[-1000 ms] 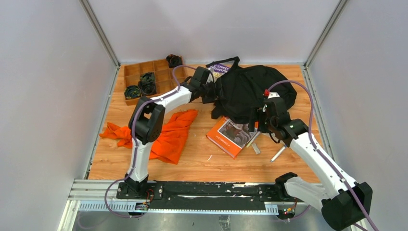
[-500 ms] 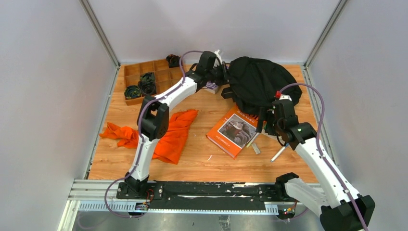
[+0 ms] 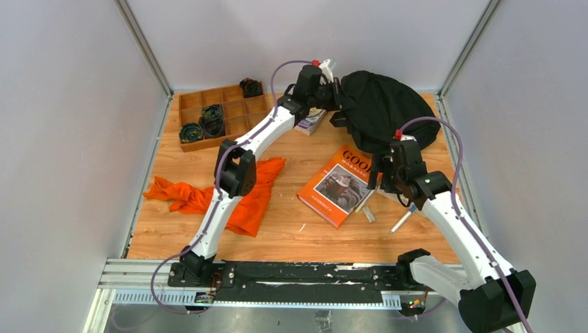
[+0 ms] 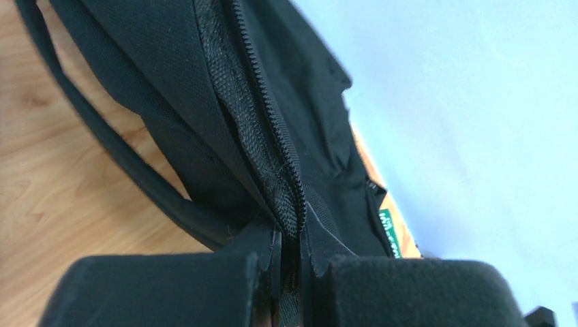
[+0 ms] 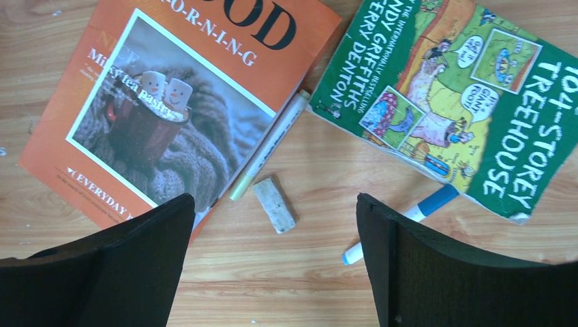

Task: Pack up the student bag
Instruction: Adjust the student bag at the center of the board.

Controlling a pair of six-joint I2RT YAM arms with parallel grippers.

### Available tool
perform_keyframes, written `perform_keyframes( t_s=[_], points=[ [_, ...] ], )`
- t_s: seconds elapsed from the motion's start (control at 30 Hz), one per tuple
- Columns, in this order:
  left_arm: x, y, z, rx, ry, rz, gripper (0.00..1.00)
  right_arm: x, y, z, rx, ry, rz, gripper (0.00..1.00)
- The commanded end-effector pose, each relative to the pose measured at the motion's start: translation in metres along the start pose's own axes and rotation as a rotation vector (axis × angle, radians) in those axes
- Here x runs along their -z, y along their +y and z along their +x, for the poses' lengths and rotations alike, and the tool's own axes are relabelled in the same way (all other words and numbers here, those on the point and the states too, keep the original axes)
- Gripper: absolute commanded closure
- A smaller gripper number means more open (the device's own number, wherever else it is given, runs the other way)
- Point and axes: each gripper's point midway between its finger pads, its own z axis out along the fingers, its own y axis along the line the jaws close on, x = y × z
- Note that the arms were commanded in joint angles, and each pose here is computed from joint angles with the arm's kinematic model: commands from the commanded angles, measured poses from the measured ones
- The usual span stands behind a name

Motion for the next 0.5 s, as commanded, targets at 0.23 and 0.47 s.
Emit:
perform_keyframes(
  t_s=[0.23, 0.47],
  points=[
    [0.006, 0.045, 0.008, -0.037, -0.001, -0.146, 1.0, -0.013, 0.013, 0.011, -0.08, 0.039, -0.062, 0.09],
    [0.02, 0.05, 0.002, 0.025, 0.031, -0.186, 0.06, -0.014, 0.031, 0.03, -0.142, 0.107, -0.161, 0.09]
  ],
)
